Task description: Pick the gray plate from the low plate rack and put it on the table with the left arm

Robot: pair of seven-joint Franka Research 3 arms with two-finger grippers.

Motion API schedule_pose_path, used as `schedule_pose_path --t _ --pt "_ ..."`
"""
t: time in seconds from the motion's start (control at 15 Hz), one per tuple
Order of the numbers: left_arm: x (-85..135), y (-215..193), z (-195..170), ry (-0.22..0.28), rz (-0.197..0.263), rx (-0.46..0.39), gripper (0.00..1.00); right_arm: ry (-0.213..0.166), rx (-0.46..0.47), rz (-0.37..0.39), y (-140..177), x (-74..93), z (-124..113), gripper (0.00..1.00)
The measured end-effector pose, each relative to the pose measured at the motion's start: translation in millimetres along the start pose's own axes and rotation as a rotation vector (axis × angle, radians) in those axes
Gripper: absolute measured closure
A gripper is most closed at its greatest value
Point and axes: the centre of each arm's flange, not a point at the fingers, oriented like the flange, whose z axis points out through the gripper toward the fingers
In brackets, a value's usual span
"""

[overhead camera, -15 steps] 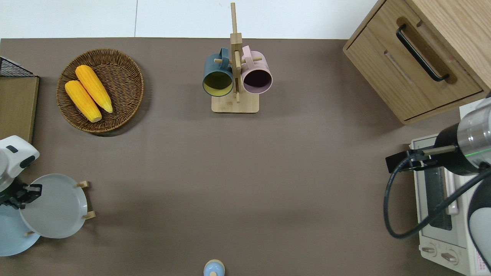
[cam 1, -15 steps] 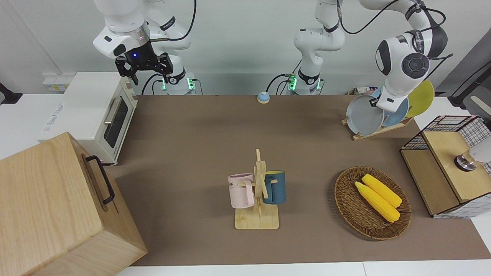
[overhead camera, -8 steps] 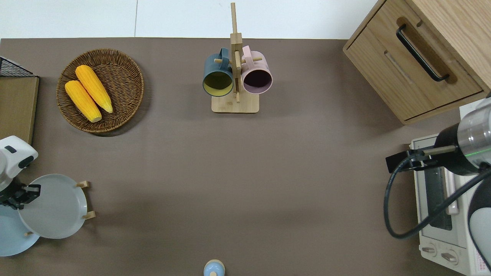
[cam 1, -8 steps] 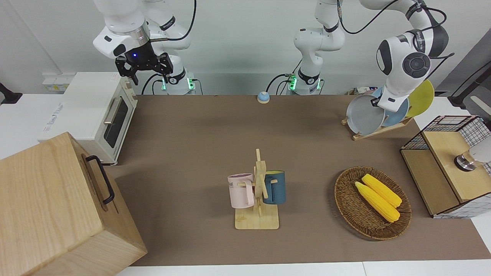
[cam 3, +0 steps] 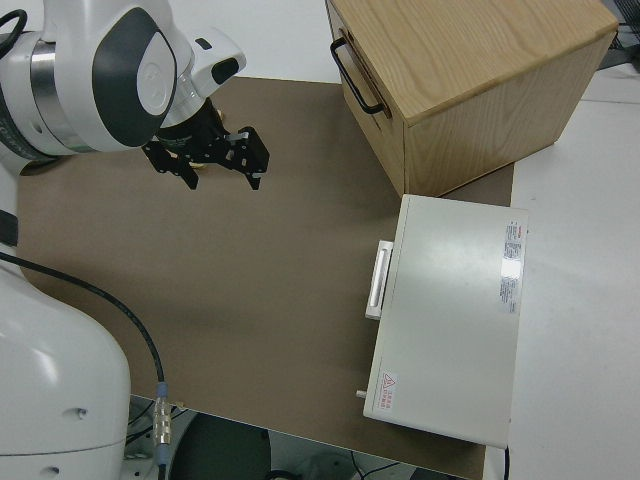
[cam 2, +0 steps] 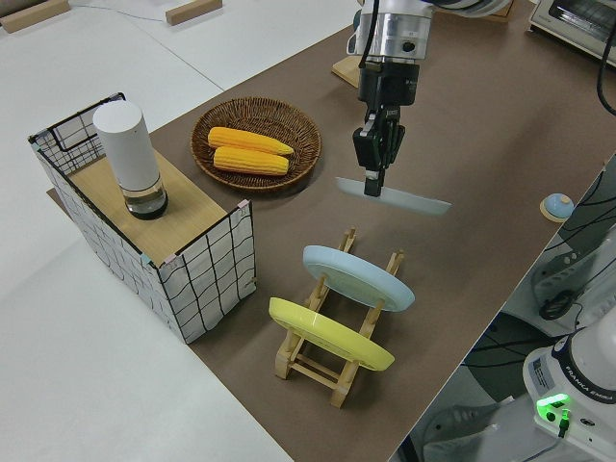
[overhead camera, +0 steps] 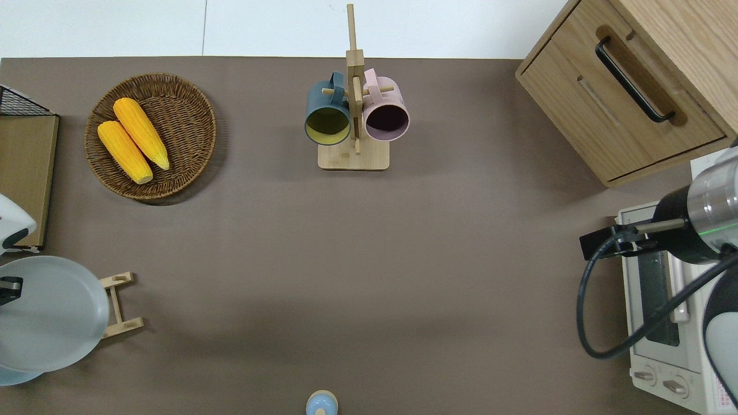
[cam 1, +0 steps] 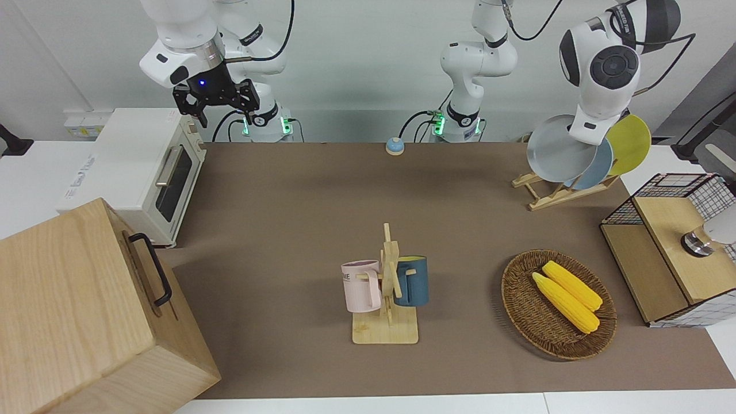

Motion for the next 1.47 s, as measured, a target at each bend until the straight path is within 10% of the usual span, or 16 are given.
schedule_pose_path --t 0.2,0.8,1.47 --pt "-3.8 11.6 -10.3 0.006 0.015 -0.052 0.96 0.0 0.0 0.0 0.0 0.0 0.0 0.01" --pt "1.5 88.9 -18.3 0.046 0.079 -0.569 0.96 0.0 0.0 0.0 0.0 0.0 0.0 0.01" --pt "-3.2 176.6 69.2 0.138 0.085 -0.617 0.96 0.0 0.0 0.0 0.0 0.0 0.0 0.01"
